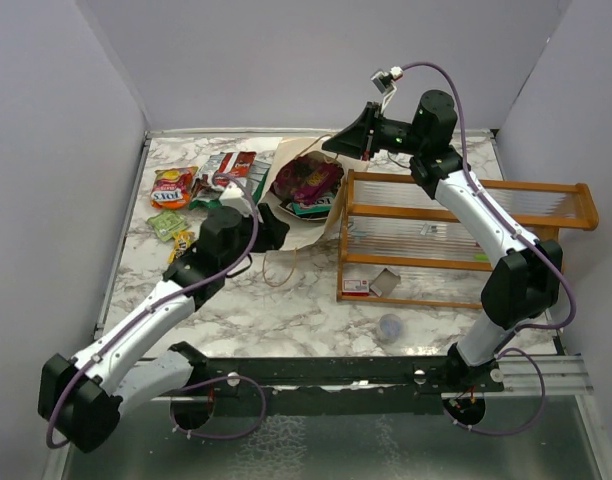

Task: Take the snacks out of the paper bag
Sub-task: Take out the snack from the paper bag.

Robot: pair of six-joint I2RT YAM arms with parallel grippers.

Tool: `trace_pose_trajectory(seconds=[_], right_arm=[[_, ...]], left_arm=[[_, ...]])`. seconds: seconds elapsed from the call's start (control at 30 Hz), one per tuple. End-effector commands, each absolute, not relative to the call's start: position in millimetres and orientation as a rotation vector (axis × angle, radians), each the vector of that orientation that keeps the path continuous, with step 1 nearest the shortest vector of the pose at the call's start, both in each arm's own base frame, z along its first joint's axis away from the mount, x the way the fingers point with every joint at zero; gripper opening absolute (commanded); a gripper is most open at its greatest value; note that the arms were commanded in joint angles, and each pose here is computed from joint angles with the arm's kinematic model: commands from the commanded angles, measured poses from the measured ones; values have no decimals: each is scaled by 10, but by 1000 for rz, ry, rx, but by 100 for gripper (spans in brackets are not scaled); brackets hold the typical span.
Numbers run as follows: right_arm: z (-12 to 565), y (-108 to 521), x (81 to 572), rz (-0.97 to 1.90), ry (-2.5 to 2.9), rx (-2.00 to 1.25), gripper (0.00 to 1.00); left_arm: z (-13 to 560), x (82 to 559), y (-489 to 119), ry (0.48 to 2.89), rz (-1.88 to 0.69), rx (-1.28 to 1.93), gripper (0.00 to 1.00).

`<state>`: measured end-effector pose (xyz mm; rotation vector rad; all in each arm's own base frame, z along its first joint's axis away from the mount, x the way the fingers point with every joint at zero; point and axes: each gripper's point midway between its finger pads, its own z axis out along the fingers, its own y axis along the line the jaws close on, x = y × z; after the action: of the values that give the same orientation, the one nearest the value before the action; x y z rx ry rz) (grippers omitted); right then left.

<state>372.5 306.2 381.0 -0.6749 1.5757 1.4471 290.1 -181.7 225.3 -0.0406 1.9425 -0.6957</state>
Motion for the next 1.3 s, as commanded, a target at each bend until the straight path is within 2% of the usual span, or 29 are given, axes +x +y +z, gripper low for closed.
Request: trace_pose_trajectory(seconds=[0.0,0.1,0.37,0.7,0.87,1.27], right_arm=[[4035,3038,3681,1426,1515,-696,1],[4055,3031,3668,1423,1514,-695,1],[4058,3031,3659,1427,1514,-696,1],[4036,3019,3645,1418,1518,-695,1],[4049,3018,3631,1421,1514,-701,1],[4034,3008,3619,1417,1520,-698,1]], left_arm=[[2201,2992,-1940,1944,-549,-174,55],[2145,3044,-2032,1930,-503,-291,43],[1727,3326,-2212,1956,-452,-457,27],[1386,3615,-2574,2062,-521,-472,24],[1304,3688,-2624,2062,-546,-508,30],[1072,3840,-2618,2102,-563,-593,32]])
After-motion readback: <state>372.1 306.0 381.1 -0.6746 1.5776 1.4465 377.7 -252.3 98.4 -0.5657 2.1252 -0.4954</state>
